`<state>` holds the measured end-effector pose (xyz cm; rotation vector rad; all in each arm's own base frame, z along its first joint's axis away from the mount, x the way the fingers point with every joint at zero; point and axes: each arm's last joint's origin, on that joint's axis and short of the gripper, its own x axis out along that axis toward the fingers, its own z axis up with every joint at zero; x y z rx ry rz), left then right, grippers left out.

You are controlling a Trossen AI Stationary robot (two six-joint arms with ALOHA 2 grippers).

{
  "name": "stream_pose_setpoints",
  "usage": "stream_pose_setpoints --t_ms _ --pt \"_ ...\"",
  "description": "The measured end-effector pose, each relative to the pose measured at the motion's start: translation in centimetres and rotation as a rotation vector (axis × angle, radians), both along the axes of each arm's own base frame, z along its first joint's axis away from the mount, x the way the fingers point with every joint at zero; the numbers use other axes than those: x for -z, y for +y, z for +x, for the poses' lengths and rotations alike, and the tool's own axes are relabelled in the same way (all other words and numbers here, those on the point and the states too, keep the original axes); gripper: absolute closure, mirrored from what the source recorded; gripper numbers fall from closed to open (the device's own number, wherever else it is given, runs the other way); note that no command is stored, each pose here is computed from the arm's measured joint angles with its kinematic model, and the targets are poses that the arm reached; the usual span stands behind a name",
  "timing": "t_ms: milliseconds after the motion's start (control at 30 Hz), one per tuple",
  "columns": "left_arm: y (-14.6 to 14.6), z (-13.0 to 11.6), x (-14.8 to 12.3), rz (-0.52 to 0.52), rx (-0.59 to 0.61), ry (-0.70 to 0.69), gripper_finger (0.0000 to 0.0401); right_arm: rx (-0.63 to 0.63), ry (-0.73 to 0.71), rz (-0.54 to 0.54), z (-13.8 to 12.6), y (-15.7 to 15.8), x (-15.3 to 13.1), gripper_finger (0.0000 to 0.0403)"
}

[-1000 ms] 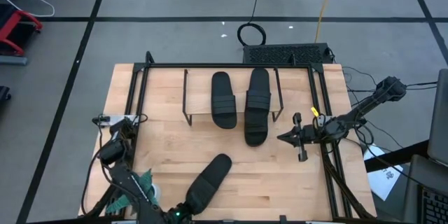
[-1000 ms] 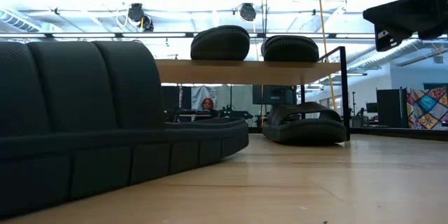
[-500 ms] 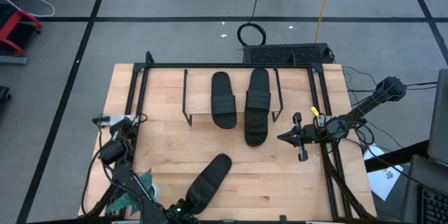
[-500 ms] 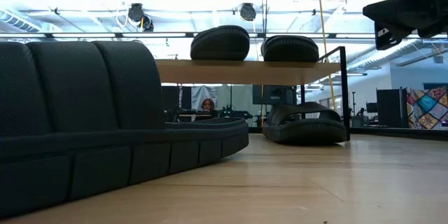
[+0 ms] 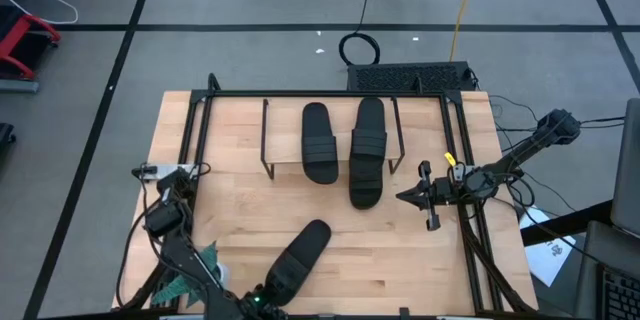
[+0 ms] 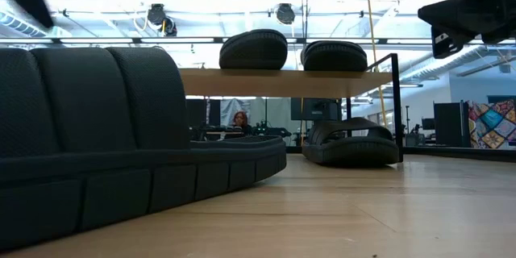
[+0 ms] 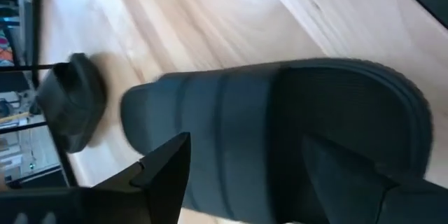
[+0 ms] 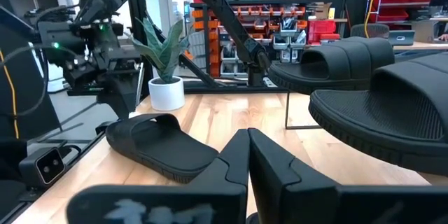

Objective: Pick and place slides into the shelf
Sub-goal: Put the black slide under the shelf

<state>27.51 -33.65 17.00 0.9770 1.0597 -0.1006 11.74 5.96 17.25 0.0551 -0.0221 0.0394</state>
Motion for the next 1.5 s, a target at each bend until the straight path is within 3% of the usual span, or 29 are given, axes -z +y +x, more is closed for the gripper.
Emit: stream_pose_setpoints --t_ms 500,1000,1500 --pt "0.5 0.7 1.2 0.025 -0.025 0.026 0.0130 0.000 0.000 0.000 0.0 0.0 0.0 0.0403" --pt "3.3 2.2 1.2 -0.057 -0.265 0.112 0.0130 -0.001 -0.005 0.010 0.0 0.0 -0.1 0.0403" --pt "2.9 2.6 1.2 -0.104 -0.268 0.078 0.0130 -0.027 0.002 0.024 0.0 0.1 0.0 0.0403"
